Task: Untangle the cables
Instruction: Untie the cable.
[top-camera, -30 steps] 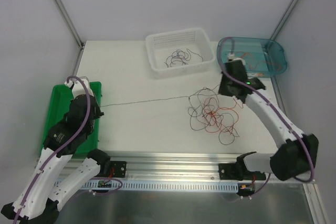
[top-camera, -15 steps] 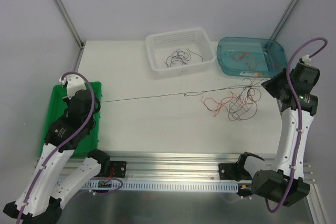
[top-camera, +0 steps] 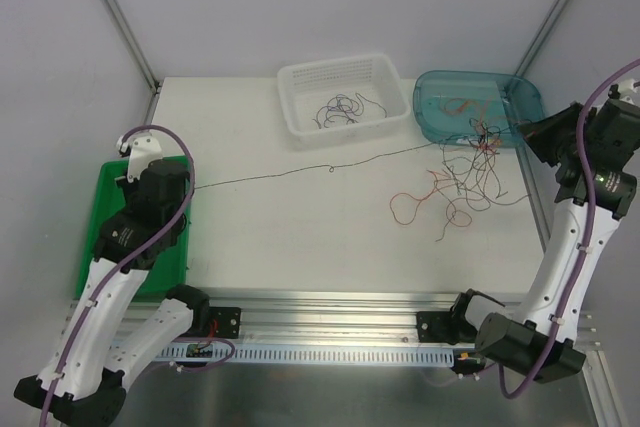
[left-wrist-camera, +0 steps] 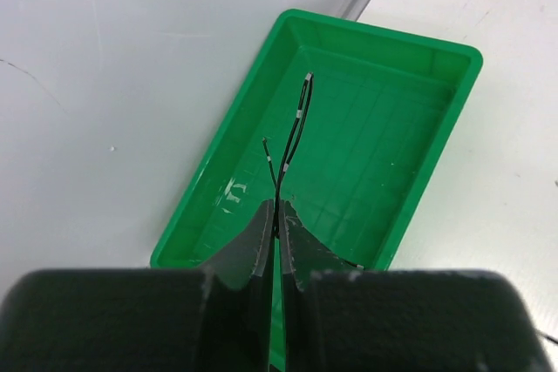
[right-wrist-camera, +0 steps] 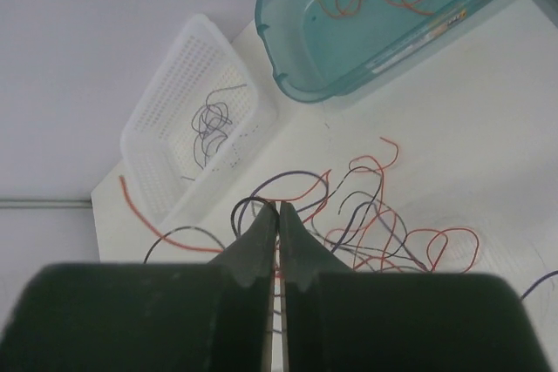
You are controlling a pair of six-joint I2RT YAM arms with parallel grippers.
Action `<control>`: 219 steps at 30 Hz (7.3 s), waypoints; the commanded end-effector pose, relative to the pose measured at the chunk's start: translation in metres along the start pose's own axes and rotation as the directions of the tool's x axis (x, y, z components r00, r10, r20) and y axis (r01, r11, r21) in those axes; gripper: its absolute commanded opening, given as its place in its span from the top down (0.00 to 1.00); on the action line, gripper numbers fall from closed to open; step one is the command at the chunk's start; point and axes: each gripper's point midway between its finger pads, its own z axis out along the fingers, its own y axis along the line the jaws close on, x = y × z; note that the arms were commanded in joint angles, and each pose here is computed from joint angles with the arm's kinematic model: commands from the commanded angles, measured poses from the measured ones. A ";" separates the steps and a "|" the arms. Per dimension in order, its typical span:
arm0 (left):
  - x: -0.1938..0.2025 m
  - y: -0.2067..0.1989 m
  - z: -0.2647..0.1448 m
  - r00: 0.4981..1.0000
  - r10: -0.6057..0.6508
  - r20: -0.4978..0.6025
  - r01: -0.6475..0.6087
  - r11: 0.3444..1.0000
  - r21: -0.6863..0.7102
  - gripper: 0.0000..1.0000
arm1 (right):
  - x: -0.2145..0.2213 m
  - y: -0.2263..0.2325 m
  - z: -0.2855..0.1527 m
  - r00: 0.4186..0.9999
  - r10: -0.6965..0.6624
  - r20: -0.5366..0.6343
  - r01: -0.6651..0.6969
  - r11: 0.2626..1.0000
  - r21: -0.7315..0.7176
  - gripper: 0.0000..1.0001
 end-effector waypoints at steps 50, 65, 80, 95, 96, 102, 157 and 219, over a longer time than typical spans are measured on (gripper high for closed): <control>-0.019 -0.296 -0.212 0.953 -0.276 0.127 -0.238 -0.419 0.876 0.25 | 0.256 0.125 -0.137 0.562 -0.817 -0.130 0.065 0.201 -0.978 0.99; 0.005 -0.265 -0.154 0.958 -0.282 0.054 -0.055 0.003 0.998 0.23 | 0.304 0.031 -0.029 0.352 -0.812 -0.465 0.546 0.582 -0.603 0.40; 0.052 -0.345 -0.125 1.000 0.020 -0.004 0.002 0.094 0.996 0.24 | 0.368 0.002 0.013 0.479 -0.687 -0.546 0.454 0.727 -0.516 0.37; 0.079 -0.422 -0.106 0.985 0.127 0.112 -0.115 0.014 0.993 0.31 | 0.421 0.006 0.057 0.446 -0.615 -0.650 0.511 0.771 -0.379 0.39; 0.080 -0.424 -0.107 0.985 0.131 0.113 -0.114 0.005 0.993 0.30 | 0.422 0.002 0.058 0.432 -0.619 -0.656 0.526 0.764 -0.374 0.40; 0.084 -0.431 -0.127 0.979 0.148 0.138 -0.119 -0.130 0.984 0.32 | 0.410 -0.034 0.058 0.334 -0.680 -0.652 0.657 0.664 -0.356 0.87; 0.057 -0.338 -0.035 0.930 -0.136 -0.342 0.362 0.504 0.784 1.00 | 0.280 -0.082 0.030 0.697 -0.421 -0.581 0.470 0.879 -0.073 0.99; -0.029 -0.220 -0.149 0.986 -0.103 -0.130 0.152 0.254 0.955 1.00 | 0.386 0.164 -0.053 0.464 -0.886 0.003 0.281 0.144 -0.949 0.99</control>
